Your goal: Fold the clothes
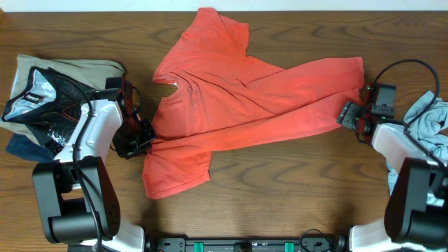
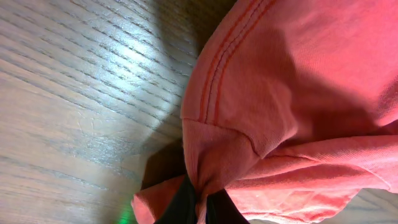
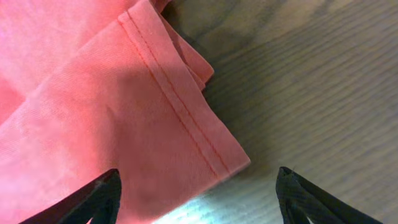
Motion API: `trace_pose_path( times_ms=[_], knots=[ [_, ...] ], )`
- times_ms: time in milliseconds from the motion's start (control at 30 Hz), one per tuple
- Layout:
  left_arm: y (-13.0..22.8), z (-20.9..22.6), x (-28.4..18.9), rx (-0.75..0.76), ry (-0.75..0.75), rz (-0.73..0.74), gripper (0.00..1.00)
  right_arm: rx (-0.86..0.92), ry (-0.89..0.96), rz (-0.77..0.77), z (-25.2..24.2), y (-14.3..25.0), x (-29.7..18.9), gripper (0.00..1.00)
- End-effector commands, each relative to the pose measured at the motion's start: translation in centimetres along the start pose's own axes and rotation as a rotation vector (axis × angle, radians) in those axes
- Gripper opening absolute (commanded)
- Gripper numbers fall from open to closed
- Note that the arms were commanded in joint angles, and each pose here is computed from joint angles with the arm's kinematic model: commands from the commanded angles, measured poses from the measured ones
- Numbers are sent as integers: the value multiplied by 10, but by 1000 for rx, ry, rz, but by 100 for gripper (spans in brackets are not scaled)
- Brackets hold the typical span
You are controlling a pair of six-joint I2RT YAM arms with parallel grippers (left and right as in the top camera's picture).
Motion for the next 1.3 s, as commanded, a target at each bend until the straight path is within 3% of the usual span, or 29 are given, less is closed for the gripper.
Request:
trace_pose_path(
  times_ms=[0,100,133,233,267,300,567,733,767,833,867,1100,1267],
  knots=[
    [1,4,1,-7,-21,6,6,-21,-6,29,0,7,15,77],
    [1,4,1,-7,-21,6,7,-20,-36,47,3,11,27,74],
    [1,4,1,-7,-21,6,6,-20,-38,53,3,12,29,66],
    [1,4,1,-7,-21,6,7,-21,-37,60,2,13,27,16],
    [1,4,1,-7,-21,5,7,-21,-35,64,2,13,24,6],
    [1,4,1,-7,-22,5,7,-22,-34,70,2,13,21,1],
    [0,4,1,-6,-20,1,7,-40,-4,187,-9,3,-49,2],
    [-1,4,1,-6,-18,-5,7,-21,-25,98,-9,-28,-71,11],
    [-1,4,1,-6,-18,-5,7,-19,-39,80,-8,-31,-70,23],
    [-1,4,1,-5,-18,-5,6,-18,-63,70,-5,-33,-68,66],
    [-1,4,1,-5,-18,-6,7,-18,-66,82,-5,-32,-66,75],
    [-1,4,1,-5,-18,-5,7,-27,-3,242,-14,-3,-63,88],
    [-1,4,1,-5,-18,-5,7,-35,99,297,-27,16,-59,88]
  ],
)
Point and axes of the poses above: each gripper's point midway between its finger pads, its own x axis out along the fingers, its own z axis along the line the jaws close on, y = z × x, the point moved 8 cm from there along -x, back along the fingers, and after that the axes turned 4 degrees about x, right-handed, at the moved point
